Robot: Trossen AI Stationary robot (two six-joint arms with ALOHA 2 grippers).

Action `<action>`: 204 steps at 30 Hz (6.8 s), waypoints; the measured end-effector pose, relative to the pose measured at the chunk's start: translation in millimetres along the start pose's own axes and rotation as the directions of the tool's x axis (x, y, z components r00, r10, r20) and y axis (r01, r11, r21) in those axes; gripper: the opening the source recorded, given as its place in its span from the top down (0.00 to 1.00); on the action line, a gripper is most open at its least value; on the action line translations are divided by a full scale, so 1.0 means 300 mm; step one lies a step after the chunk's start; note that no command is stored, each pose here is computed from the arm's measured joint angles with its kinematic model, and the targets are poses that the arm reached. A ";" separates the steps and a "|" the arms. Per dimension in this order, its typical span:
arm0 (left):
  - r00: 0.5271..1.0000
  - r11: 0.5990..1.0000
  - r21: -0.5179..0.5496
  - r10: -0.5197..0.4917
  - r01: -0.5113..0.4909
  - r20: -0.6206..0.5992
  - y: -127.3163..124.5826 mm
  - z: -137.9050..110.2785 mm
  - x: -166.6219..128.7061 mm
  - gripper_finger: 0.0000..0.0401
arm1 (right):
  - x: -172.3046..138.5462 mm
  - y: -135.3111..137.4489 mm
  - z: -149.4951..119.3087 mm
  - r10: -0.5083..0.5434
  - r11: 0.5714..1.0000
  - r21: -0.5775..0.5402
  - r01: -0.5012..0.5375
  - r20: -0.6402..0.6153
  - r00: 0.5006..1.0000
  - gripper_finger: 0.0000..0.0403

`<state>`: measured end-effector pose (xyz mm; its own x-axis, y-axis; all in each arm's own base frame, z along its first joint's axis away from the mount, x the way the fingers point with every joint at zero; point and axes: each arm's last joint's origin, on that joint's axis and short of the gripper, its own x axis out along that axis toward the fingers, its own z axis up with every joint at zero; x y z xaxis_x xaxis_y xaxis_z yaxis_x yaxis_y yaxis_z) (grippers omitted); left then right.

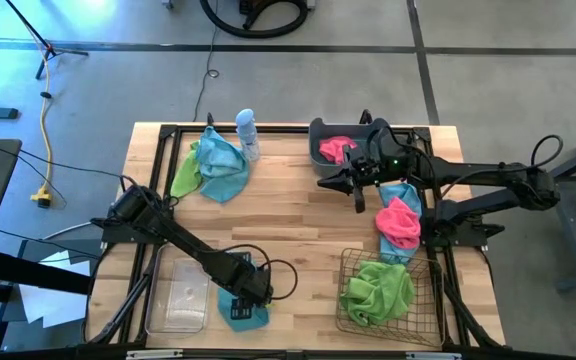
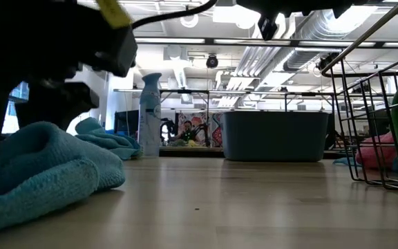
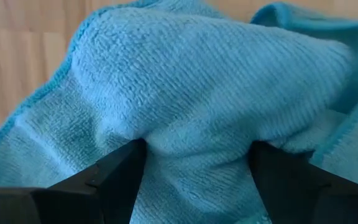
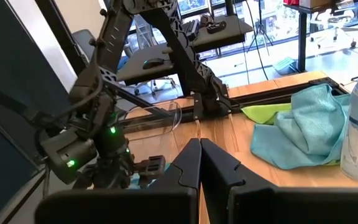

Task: Sort microfiber towel by color & place in baskets
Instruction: Put the bottom left blue microfiber towel into the transparent bin, then put the top left blue microfiber towel into the transparent bin

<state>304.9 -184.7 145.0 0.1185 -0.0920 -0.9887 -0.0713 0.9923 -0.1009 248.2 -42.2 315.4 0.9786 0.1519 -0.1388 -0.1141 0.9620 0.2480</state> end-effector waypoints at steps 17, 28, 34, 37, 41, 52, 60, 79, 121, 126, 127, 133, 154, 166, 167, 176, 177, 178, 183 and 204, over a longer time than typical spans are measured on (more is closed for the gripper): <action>0.998 0.995 0.076 -0.060 0.062 -0.026 0.023 -0.010 -0.006 0.95 | 0.000 -0.001 0.000 -0.008 1.000 0.000 0.008 0.002 1.000 1.00; 0.955 0.994 0.054 -0.105 0.094 0.276 0.145 -0.017 -0.368 0.99 | 0.000 -0.001 0.001 -0.008 1.000 -0.004 0.008 0.003 1.000 1.00; 0.880 0.995 -0.015 -0.078 0.096 0.469 0.255 -0.113 -0.605 1.00 | 0.000 -0.001 0.002 -0.008 1.000 -0.006 0.008 0.006 1.000 1.00; 0.854 0.994 -0.036 -0.067 0.100 0.517 0.301 -0.177 -0.685 1.00 | 0.000 -0.001 0.002 -0.008 1.000 -0.005 0.008 0.008 1.000 1.00; 0.833 0.996 -0.077 -0.003 0.055 0.553 0.351 -0.266 -0.756 1.00 | 0.000 -0.001 0.002 -0.008 1.000 0.002 0.008 0.008 1.000 1.00; 0.942 0.972 -0.066 -0.201 0.227 0.270 0.308 -0.444 -0.765 1.00 | 0.000 -0.001 0.002 -0.008 1.000 0.008 0.008 0.008 1.000 1.00; 0.979 0.984 -0.033 -0.172 0.177 0.106 0.129 -0.532 -0.697 1.00 | 0.000 -0.001 0.002 -0.009 1.000 0.003 0.008 0.008 1.000 1.00; 0.987 0.959 0.238 0.159 -0.153 -0.006 -0.017 -0.409 -0.493 1.00 | 0.000 -0.001 0.002 -0.009 1.000 0.006 0.009 0.006 1.000 1.00; 1.000 0.961 0.276 0.006 0.000 -0.020 -0.045 -0.543 -0.217 0.99 | 0.000 -0.003 -0.003 -0.012 1.000 0.009 0.012 -0.007 1.000 1.00; 0.999 0.968 0.251 0.019 -0.012 -0.026 -0.037 -0.548 -0.208 0.98 | 0.000 -0.003 -0.003 -0.012 1.000 0.011 0.012 -0.007 1.000 1.00; 0.999 0.968 0.251 0.019 -0.012 -0.026 -0.037 -0.548 -0.208 0.98 | 0.000 -0.002 -0.003 -0.012 1.000 0.011 0.012 -0.007 1.000 1.00; 0.999 0.972 0.236 0.021 -0.014 -0.024 -0.037 -0.548 -0.208 0.94 | 0.000 -0.002 -0.003 -0.012 1.000 0.011 0.012 -0.007 1.000 1.00; 0.996 0.989 0.130 -0.055 0.064 -0.072 -0.024 -0.468 -0.246 0.43 | 0.000 -0.003 -0.003 -0.013 1.000 0.011 0.013 -0.007 1.000 1.00; 0.988 0.993 0.120 0.040 -0.021 -0.152 -0.014 -0.460 -0.350 0.36 | 0.000 -0.003 -0.002 -0.022 1.000 0.011 0.022 -0.005 1.000 1.00; 0.988 0.993 0.122 0.027 -0.008 -0.153 -0.018 -0.457 -0.370 0.36 | 0.000 -0.003 -0.002 -0.021 1.000 0.011 0.022 -0.005 1.000 1.00; 0.965 0.979 0.095 -0.197 0.183 0.175 -0.052 -0.364 -0.698 0.36 | 0.000 -0.004 -0.003 -0.022 1.000 0.004 0.022 -0.005 1.000 1.00; 0.949 0.981 0.090 -0.189 0.172 0.250 -0.044 -0.349 -0.740 0.37 | 0.000 -0.003 -0.002 -0.022 1.000 0.004 0.022 -0.005 1.000 1.00; 0.930 0.985 0.083 -0.169 0.151 0.325 -0.034 -0.335 -0.776 0.37 | 0.000 -0.003 -0.002 -0.022 1.000 0.004 0.022 -0.005 1.000 1.00; 0.772 0.999 -0.035 0.025 -0.003 0.636 0.050 -0.265 -0.933 0.37 | 0.000 -0.003 -0.002 -0.022 1.000 0.004 0.022 -0.005 1.000 1.00; 0.332 0.959 -0.265 0.283 -0.098 0.900 0.308 -0.233 -0.874 0.37 | 0.000 -0.002 0.003 -0.018 1.000 0.001 0.018 0.011 1.000 1.00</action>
<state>197.9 -74.7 387.1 0.9105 0.3242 -0.2566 -0.3425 0.9391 -0.0290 248.5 -43.1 316.1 0.9824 0.1317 -0.1328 -0.0960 0.9644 0.2464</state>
